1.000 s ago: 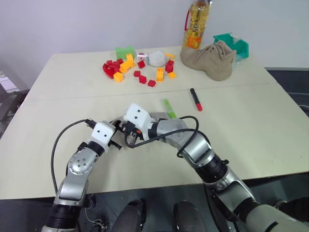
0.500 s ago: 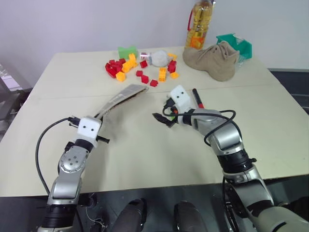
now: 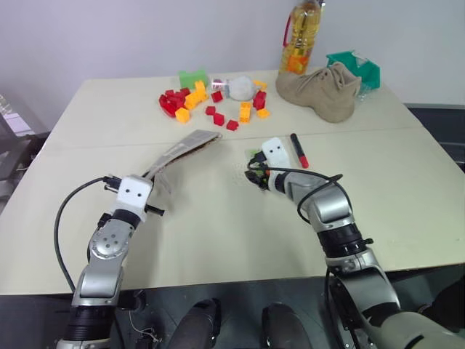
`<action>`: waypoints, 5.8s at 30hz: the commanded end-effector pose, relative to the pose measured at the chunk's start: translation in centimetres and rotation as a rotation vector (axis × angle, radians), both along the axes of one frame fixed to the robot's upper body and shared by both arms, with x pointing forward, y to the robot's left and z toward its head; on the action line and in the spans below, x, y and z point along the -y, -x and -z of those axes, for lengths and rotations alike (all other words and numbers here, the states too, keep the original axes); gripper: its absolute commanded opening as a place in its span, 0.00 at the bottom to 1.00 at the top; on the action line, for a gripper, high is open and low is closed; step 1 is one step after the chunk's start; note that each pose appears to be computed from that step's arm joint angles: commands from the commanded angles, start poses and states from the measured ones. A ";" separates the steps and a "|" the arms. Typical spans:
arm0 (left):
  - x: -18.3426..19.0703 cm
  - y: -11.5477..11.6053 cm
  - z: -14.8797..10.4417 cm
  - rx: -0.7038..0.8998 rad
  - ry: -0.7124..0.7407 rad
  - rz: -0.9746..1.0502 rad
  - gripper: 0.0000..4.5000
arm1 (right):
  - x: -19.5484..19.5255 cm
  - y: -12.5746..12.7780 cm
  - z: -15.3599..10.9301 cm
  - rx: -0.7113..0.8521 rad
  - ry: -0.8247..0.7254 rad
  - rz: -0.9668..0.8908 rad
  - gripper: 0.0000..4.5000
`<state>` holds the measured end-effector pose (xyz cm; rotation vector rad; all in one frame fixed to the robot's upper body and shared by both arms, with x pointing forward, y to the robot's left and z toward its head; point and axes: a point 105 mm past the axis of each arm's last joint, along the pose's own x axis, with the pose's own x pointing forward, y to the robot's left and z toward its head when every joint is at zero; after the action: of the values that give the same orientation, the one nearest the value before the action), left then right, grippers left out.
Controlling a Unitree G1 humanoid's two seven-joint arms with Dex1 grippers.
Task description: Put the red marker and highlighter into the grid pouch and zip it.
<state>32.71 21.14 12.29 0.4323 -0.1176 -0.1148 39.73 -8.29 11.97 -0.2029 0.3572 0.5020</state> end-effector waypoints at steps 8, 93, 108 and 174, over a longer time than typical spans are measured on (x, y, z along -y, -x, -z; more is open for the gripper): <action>0.1 -0.3 -1.4 0.046 -0.005 0.017 0.00 | -0.5 0.4 -2.6 0.125 -0.009 -0.086 0.32; 2.8 -0.3 -1.9 0.056 0.047 0.176 0.00 | -0.2 5.6 -6.6 0.268 0.110 -0.474 0.19; 4.8 1.0 -2.0 0.094 -0.160 0.341 0.00 | 1.2 4.9 -6.1 0.214 0.237 -0.434 0.19; 4.0 -1.3 -0.3 -0.009 -0.049 0.144 0.00 | 6.7 3.5 -6.8 0.381 0.224 -0.380 0.07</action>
<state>33.91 17.03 11.24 0.4656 -0.0877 -0.2689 38.24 -17.27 17.02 -0.5297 0.0873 0.6298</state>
